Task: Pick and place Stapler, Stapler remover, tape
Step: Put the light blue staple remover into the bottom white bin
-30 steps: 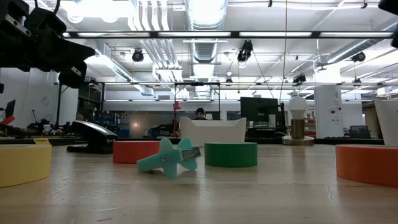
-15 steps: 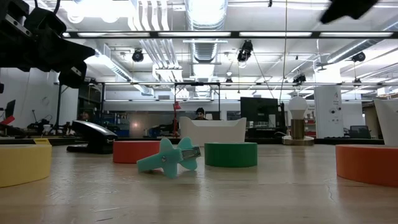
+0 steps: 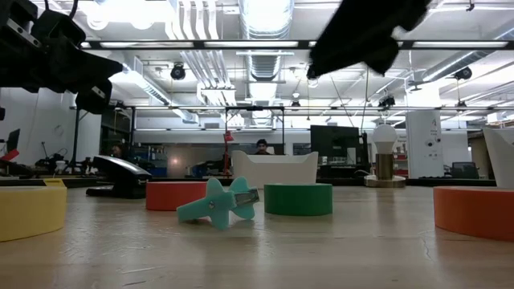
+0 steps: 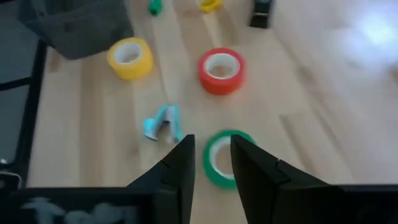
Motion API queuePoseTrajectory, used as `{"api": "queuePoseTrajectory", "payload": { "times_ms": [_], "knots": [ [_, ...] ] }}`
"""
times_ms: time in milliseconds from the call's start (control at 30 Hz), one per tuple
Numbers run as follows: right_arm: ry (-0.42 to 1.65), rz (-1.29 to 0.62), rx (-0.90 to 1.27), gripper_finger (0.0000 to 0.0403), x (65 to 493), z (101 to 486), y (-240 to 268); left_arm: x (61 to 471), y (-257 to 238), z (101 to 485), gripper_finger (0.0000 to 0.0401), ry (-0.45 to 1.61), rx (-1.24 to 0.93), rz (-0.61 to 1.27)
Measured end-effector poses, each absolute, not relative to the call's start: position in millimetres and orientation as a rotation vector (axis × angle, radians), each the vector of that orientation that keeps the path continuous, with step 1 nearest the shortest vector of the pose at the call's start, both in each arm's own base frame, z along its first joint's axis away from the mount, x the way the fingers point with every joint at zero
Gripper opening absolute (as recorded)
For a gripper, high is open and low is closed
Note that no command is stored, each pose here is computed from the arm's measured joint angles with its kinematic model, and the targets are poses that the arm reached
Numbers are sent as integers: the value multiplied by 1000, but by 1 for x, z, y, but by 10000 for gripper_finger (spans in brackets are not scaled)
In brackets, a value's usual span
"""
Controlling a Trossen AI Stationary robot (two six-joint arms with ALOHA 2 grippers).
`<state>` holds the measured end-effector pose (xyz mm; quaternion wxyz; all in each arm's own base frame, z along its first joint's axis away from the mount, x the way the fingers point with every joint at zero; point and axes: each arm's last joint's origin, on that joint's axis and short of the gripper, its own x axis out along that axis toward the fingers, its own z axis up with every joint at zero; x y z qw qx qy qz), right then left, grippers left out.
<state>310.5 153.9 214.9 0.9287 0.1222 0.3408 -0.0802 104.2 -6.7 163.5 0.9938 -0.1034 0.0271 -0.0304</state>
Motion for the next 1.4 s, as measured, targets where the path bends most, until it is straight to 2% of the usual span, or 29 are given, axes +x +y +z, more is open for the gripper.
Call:
{"api": "queuePoseTrajectory", "payload": {
  "times_ms": [233,367,733,1033,1400],
  "knots": [
    [763,-100,323,151,349,186,140,104,-7,163,7,55,-207,-61],
    [810,-94,310,161,365,170,138,104,-7,163,7,56,-207,-61],
    [862,-40,304,144,391,149,141,104,-7,163,7,60,-207,-61],
    [885,-43,318,148,391,143,138,104,-7,163,7,60,-207,-61],
    [887,-36,336,129,390,141,141,104,-7,163,7,60,-207,-61]
  ]
}}
